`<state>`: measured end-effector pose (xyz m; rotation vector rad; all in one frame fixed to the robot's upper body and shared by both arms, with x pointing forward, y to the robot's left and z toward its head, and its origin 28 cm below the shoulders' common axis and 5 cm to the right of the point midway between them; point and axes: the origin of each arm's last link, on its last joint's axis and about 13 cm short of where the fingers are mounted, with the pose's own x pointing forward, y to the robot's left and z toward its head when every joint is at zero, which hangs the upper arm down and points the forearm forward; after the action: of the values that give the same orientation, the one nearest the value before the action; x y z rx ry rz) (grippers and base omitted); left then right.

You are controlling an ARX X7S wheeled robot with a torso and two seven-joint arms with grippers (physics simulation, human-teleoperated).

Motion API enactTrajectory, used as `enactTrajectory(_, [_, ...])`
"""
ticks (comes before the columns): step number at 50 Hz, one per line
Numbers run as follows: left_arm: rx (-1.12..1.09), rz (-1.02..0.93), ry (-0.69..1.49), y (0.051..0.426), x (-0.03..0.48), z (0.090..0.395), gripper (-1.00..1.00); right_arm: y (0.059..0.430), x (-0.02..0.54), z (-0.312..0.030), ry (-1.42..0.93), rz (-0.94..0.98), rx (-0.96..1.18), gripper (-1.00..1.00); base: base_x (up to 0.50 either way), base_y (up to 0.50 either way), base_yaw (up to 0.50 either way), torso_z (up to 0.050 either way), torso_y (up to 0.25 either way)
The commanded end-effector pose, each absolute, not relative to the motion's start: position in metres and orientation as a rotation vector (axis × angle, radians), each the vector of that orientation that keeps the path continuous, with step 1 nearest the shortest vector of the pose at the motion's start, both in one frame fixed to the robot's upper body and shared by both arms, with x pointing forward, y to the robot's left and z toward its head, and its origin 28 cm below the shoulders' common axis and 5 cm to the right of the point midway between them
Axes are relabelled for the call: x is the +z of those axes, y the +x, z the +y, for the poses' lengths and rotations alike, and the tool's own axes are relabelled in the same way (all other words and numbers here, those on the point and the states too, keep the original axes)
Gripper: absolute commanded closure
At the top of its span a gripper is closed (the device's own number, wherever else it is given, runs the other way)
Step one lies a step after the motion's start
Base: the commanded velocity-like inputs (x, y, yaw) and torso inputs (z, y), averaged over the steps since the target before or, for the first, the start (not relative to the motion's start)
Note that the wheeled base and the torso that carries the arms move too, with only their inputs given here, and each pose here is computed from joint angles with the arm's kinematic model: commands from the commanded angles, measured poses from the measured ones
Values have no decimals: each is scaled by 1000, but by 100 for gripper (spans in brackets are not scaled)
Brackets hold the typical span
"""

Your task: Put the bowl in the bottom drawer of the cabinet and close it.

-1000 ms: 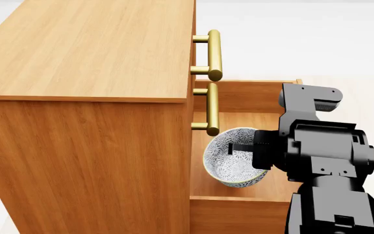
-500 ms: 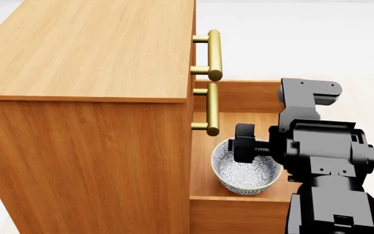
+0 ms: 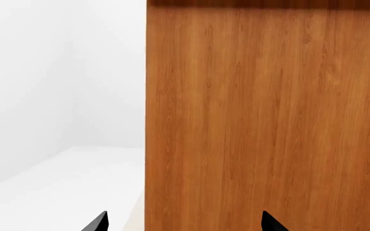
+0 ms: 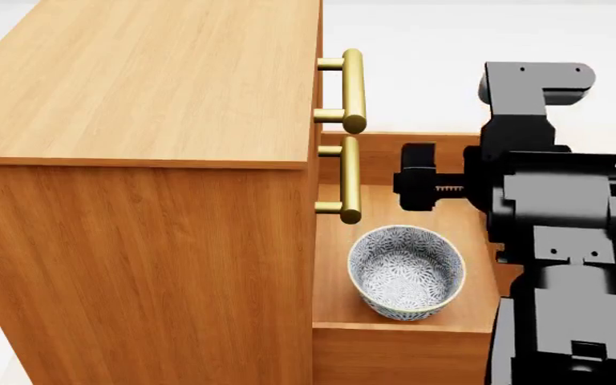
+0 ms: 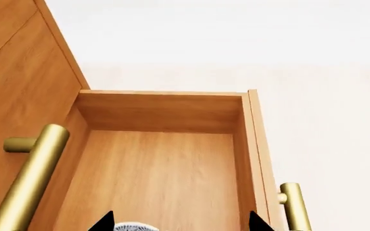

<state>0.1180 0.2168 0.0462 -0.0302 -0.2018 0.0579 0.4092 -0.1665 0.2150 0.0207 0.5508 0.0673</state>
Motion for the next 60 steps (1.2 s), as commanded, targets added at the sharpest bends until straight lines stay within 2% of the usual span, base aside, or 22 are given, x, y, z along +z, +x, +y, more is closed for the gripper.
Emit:
enactTrajectory(1, [51, -206, -36, 118, 47, 217, -100, 399, 241, -179, 5, 456, 45, -100, 0, 0, 0, 0, 0])
enactTrajectory(29, [74, -205, -38, 119, 46, 216, -100, 356, 261, -222, 35, 251, -175, -100, 0, 0, 0, 0, 0])
enactTrajectory(60, [79, -211, -40, 119, 45, 216, -100, 320, 229, -252, 32, 235, -310, -100, 0, 0, 0, 0, 0])
